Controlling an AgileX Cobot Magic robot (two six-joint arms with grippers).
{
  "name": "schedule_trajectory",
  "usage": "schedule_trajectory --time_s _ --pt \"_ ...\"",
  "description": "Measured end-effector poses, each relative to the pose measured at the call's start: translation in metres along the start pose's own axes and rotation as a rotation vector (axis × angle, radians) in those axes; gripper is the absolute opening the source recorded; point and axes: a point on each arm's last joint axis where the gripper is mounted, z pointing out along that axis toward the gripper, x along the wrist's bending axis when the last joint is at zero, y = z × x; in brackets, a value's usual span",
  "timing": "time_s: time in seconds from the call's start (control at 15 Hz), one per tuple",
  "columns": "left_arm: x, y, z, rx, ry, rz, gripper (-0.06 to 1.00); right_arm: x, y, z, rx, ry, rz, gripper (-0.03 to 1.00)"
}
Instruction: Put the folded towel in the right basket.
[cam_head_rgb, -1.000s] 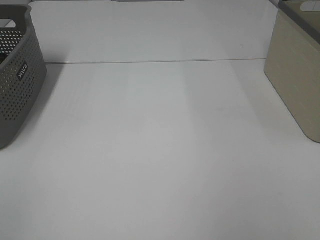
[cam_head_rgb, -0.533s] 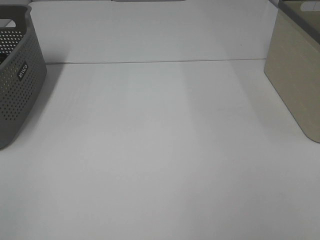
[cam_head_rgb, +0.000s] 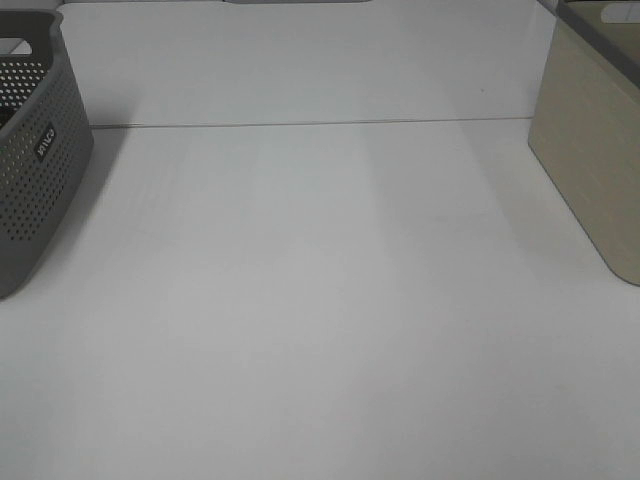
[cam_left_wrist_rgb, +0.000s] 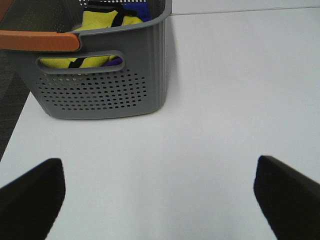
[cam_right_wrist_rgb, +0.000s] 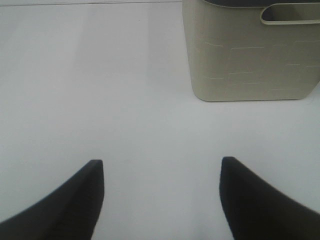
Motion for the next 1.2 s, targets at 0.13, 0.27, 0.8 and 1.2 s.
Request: schedule_trajectory --time_s 0.13,0.27,0.8,1.2 --pt "0.0000 0.0000 0.0000 0.000 0.000 0.000 0.97 0.0000 -0.0001 0.0005 -0.001 0.000 0.000 0.63" --pt "0.0000 0.0000 0.0000 0.000 0.000 0.000 0.97 0.0000 -0.0001 0.0005 -0.001 0.000 0.000 0.63" --pt "0.0000 0.0000 0.0000 0.000 0.000 0.000 0.97 -0.0001 -0.0001 0.0005 -0.001 -0.001 0.000 0.63" --pt "0.0000 0.0000 0.0000 0.000 0.000 0.000 0.97 -0.0001 -0.0001 0.0005 -0.001 -0.001 0.000 0.63"
